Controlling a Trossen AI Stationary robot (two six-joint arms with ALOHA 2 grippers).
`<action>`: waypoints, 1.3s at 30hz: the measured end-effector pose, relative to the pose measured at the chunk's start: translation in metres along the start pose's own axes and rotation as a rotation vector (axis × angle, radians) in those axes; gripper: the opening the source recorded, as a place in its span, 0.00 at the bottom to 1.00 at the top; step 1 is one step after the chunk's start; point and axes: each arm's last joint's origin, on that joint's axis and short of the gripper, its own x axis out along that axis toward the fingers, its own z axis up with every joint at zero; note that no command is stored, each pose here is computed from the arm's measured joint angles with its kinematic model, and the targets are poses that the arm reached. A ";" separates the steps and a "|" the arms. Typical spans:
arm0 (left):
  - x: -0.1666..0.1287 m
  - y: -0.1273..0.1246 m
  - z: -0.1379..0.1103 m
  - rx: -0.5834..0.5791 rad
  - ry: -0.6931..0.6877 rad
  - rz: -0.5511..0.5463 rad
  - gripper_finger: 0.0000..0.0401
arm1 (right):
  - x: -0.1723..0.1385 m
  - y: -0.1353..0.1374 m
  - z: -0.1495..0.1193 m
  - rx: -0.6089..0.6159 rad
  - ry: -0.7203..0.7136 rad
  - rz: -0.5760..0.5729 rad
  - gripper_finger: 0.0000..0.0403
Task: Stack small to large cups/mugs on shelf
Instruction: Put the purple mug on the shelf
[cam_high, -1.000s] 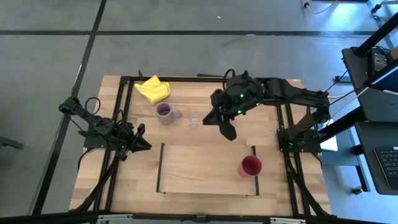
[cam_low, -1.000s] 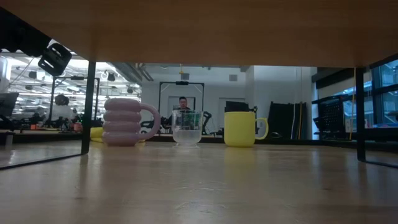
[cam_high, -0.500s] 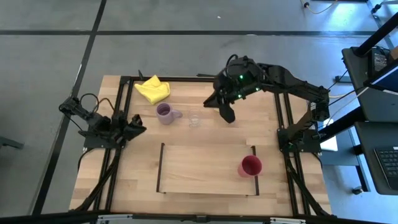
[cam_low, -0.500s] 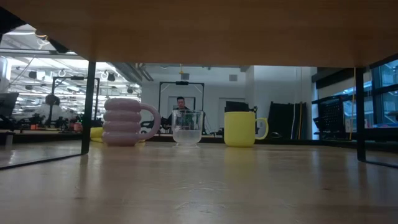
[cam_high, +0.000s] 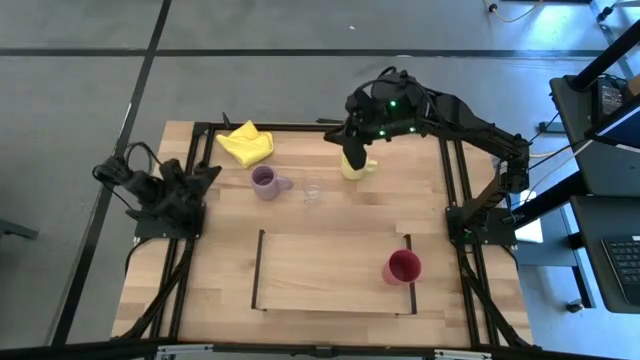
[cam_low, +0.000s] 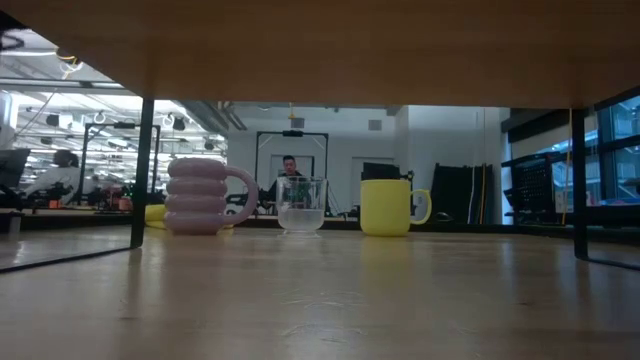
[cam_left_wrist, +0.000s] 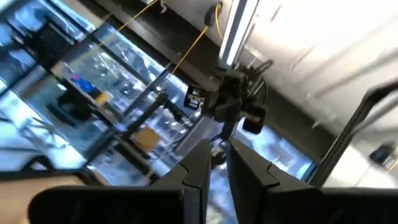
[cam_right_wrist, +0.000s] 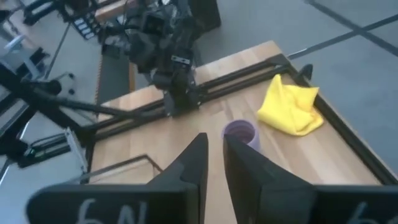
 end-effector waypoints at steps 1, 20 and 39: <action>0.002 -0.003 0.004 0.048 0.030 0.015 0.12 | 0.000 0.000 0.000 0.000 0.000 -0.005 0.13; 0.044 -0.062 0.063 0.519 0.531 0.234 0.12 | -0.003 -0.021 0.005 -0.007 -0.036 -0.133 0.13; 0.167 -0.057 0.048 0.857 0.930 0.475 0.12 | -0.008 -0.040 0.009 -0.046 -0.041 -0.187 0.13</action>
